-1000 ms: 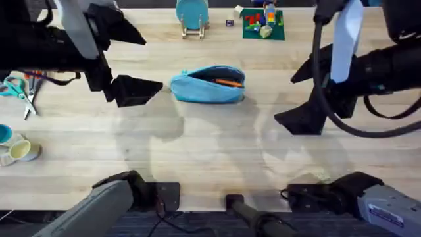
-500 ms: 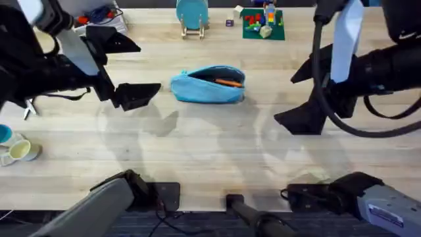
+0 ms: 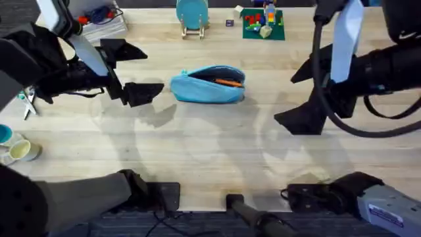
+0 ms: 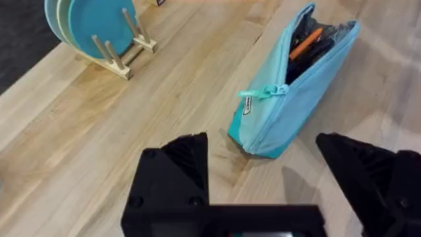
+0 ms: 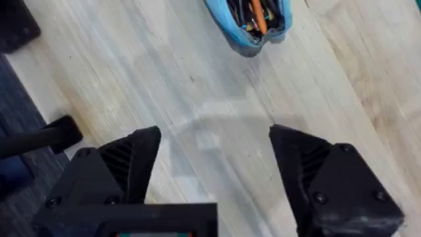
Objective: Unzip the bag, pick up the pens from the table one at a time and place them inside, then zip the bag closed.
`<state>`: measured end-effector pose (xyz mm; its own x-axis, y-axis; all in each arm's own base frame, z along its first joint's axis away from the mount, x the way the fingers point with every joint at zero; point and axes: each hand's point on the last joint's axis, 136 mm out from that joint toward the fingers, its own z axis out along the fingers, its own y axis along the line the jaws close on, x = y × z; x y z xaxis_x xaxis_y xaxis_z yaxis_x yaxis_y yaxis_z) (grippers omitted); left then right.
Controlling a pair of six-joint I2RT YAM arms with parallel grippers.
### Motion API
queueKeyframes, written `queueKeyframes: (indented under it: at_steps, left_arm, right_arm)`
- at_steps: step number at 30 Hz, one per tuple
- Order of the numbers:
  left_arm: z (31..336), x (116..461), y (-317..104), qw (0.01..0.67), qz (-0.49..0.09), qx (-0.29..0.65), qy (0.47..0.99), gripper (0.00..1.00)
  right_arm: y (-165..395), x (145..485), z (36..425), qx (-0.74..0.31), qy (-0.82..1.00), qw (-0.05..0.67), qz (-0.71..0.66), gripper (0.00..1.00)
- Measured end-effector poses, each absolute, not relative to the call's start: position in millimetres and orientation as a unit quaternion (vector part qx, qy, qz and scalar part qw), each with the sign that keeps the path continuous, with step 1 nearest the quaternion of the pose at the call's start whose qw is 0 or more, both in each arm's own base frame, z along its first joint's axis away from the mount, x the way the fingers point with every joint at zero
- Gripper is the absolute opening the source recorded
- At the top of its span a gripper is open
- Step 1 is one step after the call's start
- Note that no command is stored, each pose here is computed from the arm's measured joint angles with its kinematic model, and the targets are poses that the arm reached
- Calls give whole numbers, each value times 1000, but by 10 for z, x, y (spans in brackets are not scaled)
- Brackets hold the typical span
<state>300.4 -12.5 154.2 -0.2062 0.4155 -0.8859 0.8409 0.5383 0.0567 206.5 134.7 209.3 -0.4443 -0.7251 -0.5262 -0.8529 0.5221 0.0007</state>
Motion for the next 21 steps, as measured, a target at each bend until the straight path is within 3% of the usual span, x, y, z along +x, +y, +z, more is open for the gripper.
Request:
queueKeyframes:
  at_steps: [13,21]
  left_arm:
    - [1274,3037,-135,453,-269,413,743,991]
    - [1259,2935,-199,435,-292,405,749,991]
  right_arm:
    - [1347,2065,2093,-470,839,238,134,997]
    - [1347,2065,2093,-470,839,238,134,997]
